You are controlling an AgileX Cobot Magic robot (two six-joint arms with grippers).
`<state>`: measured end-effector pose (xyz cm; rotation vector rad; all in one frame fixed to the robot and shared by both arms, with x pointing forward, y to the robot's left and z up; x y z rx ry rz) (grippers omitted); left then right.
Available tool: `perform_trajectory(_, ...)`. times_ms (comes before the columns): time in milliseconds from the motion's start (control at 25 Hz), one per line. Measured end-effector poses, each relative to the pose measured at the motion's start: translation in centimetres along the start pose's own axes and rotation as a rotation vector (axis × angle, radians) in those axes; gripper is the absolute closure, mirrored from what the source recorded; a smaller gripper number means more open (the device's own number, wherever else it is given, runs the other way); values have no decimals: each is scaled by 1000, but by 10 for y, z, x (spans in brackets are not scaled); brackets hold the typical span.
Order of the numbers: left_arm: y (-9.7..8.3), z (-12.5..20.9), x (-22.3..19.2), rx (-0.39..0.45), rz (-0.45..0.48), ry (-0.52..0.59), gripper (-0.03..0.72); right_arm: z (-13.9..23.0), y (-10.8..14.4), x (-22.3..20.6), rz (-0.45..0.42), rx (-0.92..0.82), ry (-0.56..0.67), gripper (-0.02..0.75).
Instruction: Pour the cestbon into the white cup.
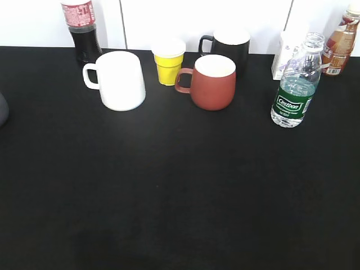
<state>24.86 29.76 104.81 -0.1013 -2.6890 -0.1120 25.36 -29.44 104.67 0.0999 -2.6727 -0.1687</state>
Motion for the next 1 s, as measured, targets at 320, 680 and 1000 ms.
perform_trajectory(320,0,0,0,0,0,0,448,1,-1,2,76,-35,-27,144)
perform_trajectory(680,0,0,0,0,0,0,449,1,-1,2,77,-36,-27,144)
perform_trajectory(1000,0,0,0,0,0,0,448,1,-1,2,78,-36,-27,144)
Point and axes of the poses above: a point on each arm's last joint axis where the gripper is mounted, x pointing back along that axis away from the gripper, y along the wrist's bending axis when the last joint is at zero, z = x × y, the point moved 2 cm from there along -x, pointing out along that axis toward the gripper, and after that the axes turned 9 degrees about -x, right-handed, at the moved point
